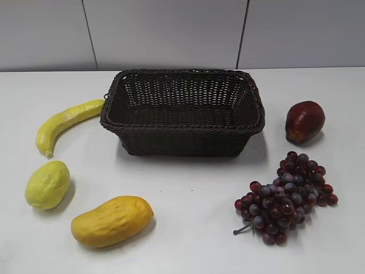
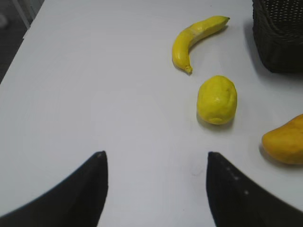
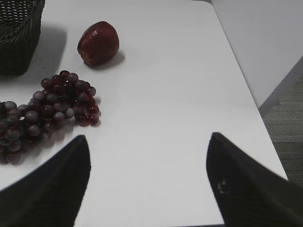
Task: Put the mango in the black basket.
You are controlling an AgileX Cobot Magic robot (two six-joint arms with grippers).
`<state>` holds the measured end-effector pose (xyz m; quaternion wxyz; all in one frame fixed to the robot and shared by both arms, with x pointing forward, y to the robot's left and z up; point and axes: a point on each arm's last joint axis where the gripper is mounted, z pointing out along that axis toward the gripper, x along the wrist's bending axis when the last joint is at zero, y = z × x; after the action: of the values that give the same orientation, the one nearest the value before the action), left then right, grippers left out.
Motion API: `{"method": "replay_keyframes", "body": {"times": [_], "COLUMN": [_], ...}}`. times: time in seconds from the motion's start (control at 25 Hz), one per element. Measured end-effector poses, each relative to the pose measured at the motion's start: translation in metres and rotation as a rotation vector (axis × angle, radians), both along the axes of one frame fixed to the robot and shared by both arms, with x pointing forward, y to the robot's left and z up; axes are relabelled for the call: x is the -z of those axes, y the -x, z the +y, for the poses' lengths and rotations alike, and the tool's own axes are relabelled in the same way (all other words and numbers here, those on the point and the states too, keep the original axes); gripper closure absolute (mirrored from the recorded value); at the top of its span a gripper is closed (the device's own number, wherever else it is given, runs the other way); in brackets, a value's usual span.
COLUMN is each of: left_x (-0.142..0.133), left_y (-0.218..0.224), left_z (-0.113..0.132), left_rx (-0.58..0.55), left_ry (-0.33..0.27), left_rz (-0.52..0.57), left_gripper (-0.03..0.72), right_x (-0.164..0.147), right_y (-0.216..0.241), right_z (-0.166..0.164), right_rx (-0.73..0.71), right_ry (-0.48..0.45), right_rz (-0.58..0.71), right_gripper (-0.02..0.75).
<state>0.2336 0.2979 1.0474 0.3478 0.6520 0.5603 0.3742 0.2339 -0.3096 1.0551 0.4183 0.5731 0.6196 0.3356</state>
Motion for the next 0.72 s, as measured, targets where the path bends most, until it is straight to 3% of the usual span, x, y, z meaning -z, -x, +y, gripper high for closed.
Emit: {"method": "replay_keyframes", "body": {"times": [0.44,0.6,0.72], "left_x": [0.0,-0.014,-0.028], "left_y": [0.0,-0.01,-0.029], "left_z": [0.0,-0.003,-0.003], "left_rx": [0.001,0.016,0.01], "left_ry": [0.001,0.034,0.046], "left_rz": [-0.002,-0.051,-0.099], "left_gripper": [0.207,0.076,0.032], "right_x": [0.0,0.0,0.0], "right_y": [0.0,0.0,0.0], "right_z": [0.0,0.0,0.0], "right_rx": [0.0,0.0,0.0], "right_ry": [0.0,0.0,0.0], "right_rz": [0.0,0.0,0.0], "right_gripper": [0.151,0.151,0.151]}}
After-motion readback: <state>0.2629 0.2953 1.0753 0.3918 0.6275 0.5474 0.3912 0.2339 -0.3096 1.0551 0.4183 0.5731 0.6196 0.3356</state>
